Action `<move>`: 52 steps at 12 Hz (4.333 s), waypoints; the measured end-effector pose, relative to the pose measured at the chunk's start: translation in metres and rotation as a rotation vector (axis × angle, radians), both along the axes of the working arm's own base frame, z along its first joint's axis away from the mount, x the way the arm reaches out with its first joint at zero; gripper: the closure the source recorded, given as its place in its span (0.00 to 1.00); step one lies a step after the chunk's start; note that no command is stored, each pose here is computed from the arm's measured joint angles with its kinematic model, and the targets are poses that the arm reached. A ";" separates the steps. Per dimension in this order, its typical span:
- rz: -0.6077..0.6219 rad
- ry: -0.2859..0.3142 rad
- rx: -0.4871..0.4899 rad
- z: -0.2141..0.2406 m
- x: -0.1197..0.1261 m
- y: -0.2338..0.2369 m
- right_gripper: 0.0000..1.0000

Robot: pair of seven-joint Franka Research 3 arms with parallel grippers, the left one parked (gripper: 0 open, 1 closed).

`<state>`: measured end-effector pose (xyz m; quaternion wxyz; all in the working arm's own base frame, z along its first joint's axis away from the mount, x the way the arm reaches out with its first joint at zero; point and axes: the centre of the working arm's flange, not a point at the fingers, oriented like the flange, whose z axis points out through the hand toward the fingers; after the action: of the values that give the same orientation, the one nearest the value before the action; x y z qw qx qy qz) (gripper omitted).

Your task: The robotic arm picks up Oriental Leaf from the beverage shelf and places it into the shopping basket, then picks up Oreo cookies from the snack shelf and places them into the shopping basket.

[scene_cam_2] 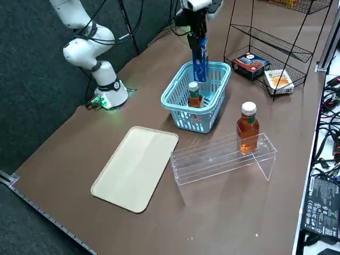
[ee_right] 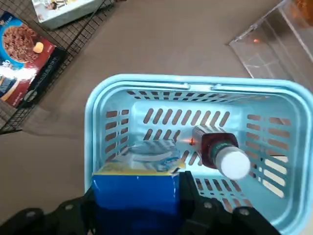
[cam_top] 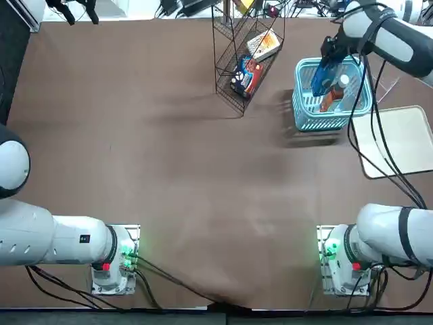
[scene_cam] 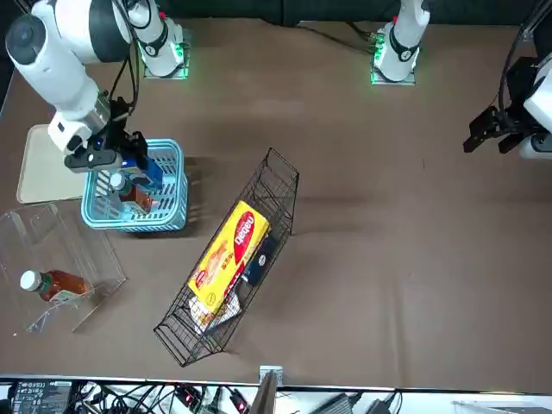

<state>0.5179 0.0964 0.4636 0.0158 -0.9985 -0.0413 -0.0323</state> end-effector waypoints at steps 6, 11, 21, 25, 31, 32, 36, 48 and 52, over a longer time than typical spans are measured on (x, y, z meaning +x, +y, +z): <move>0.030 -0.021 0.001 -0.075 -0.004 0.004 0.37; 0.020 -0.005 -0.049 -0.124 0.005 0.001 0.37; 0.009 -0.016 -0.024 -0.136 0.015 0.000 0.00; 0.001 -0.003 -0.034 -0.106 0.032 0.000 0.00; -0.023 0.061 -0.083 0.011 0.053 -0.004 0.00; -0.027 0.073 -0.090 0.027 0.053 -0.005 0.00; -0.023 0.128 -0.103 0.076 0.047 -0.012 0.00; -0.021 0.093 -0.111 0.161 0.012 -0.112 0.00; -0.040 0.105 -0.104 0.152 0.013 -0.127 0.00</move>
<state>0.5308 -0.0302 0.6158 -0.0345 -0.9989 -0.0221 0.0221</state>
